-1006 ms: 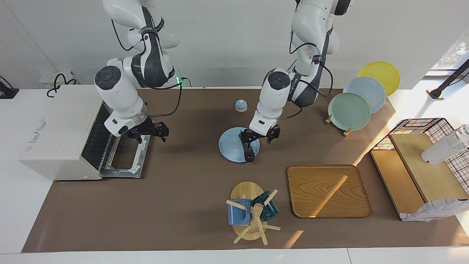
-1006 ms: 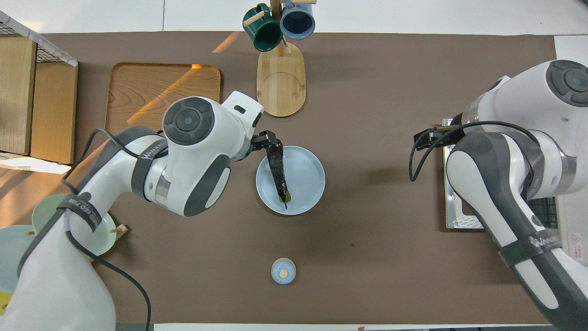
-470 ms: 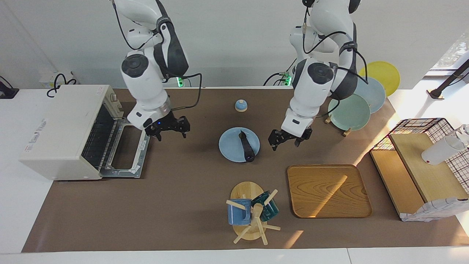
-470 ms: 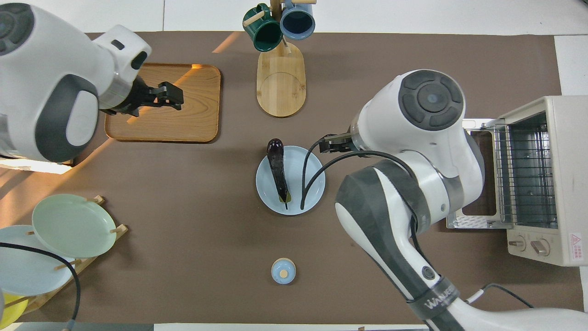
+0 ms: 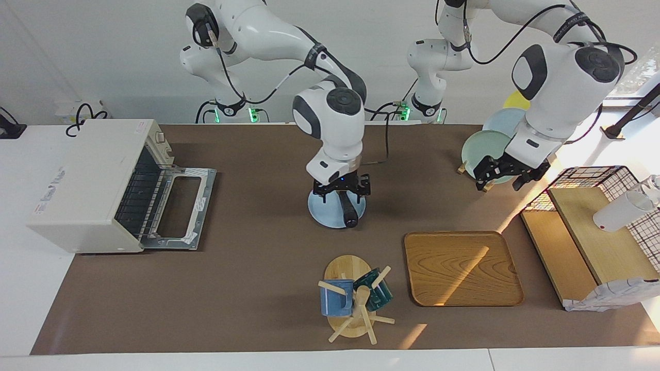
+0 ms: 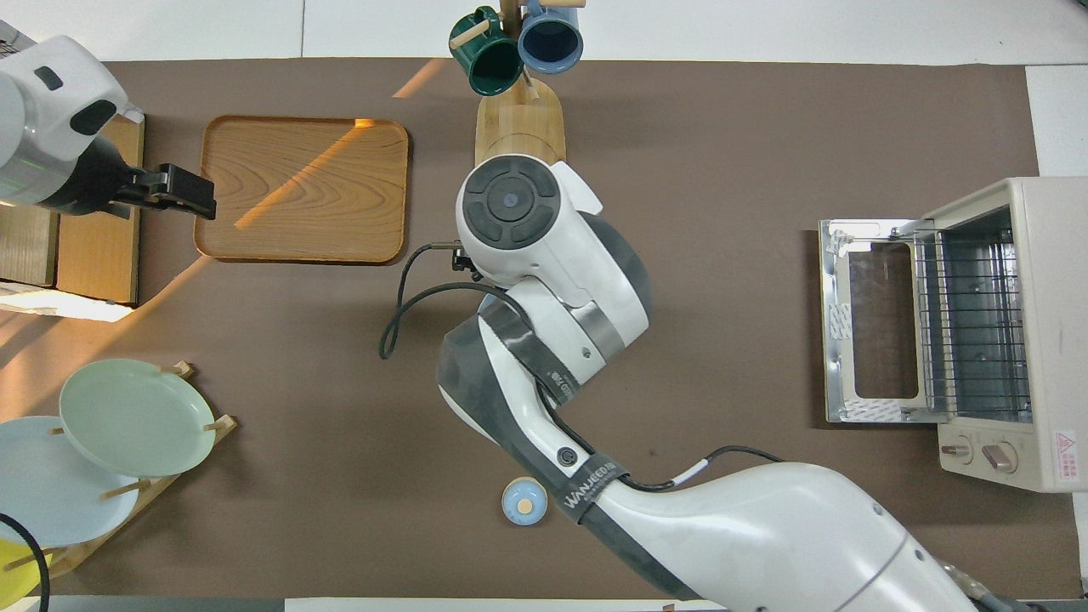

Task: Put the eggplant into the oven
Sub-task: 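Reach the right gripper to the blue plate rim and grasp it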

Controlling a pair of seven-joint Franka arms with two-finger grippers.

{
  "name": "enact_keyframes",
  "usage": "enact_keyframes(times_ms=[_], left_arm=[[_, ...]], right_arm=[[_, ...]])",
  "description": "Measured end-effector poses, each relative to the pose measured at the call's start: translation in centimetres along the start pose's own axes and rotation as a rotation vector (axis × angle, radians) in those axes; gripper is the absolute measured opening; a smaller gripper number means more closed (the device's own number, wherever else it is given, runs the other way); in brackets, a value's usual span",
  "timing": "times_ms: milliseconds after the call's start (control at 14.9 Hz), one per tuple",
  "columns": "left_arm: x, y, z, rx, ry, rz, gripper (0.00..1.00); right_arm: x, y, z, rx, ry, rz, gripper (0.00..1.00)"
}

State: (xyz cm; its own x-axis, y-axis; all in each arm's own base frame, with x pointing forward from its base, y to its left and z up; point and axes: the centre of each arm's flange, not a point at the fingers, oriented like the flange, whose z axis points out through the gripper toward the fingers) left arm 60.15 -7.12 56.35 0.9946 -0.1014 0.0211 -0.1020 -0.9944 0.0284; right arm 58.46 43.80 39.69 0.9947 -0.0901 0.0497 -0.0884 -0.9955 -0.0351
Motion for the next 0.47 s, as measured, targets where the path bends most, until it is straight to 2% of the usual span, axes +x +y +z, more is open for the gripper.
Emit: enact_keyframes(times_ms=[134,268,470], left_arm=[[-1.9,-0.1,-1.4,0.003,-0.003,0.003,1.00],[-3.6,-0.1,-1.8,0.003,-0.010,0.003,1.00],[-4.8,-0.1,-2.2,0.007,-0.009,0.007,1.00]], right_arm=[[-0.4,-1.7,1.4,0.003,-0.006,-0.007,1.00],[-2.5,-4.1,2.6,-0.001,-0.010,-0.010,1.00],[-6.6,-8.5,4.8,-0.030,0.041,-0.062,1.00]])
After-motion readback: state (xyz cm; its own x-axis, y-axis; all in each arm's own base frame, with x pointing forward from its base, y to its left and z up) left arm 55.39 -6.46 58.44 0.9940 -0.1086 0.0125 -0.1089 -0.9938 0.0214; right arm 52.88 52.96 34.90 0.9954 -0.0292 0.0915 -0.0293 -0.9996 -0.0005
